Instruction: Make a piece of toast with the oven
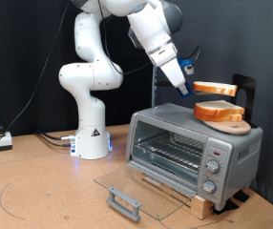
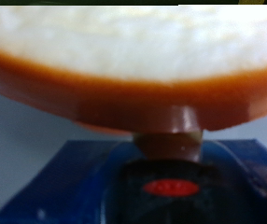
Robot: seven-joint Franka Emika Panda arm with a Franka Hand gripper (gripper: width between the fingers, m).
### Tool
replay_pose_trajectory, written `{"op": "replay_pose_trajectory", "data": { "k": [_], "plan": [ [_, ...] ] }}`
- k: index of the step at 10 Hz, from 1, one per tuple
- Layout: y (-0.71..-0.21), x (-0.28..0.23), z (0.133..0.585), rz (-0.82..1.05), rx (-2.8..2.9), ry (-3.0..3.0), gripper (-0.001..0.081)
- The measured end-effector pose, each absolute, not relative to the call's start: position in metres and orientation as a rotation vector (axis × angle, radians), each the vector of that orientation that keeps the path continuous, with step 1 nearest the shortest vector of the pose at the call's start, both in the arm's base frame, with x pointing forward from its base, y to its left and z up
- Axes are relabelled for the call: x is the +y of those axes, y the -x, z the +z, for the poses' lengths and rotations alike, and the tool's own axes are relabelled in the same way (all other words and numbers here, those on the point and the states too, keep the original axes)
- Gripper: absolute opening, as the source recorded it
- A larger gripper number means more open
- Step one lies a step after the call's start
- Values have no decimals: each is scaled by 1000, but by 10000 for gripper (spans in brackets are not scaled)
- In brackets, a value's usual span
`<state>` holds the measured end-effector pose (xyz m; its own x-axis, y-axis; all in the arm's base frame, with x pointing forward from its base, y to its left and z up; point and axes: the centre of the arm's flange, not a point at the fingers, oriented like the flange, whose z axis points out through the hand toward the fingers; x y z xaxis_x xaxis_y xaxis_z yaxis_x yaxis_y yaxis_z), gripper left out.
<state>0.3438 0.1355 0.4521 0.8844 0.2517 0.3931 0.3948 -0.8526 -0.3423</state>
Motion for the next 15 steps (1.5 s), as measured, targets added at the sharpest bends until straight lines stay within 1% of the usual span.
{"op": "replay_pose_trajectory", "data": {
  "k": [3,4,8,12,15],
  "plan": [
    [-342,128,454,-462,-478,2636,393],
    [-344,115,454,-468,-463,2633,393],
    [-348,47,454,-428,-481,2695,393],
    [-346,-18,457,-485,-356,2691,393],
    [-343,-65,456,-470,-302,2713,393]
  ]
}}
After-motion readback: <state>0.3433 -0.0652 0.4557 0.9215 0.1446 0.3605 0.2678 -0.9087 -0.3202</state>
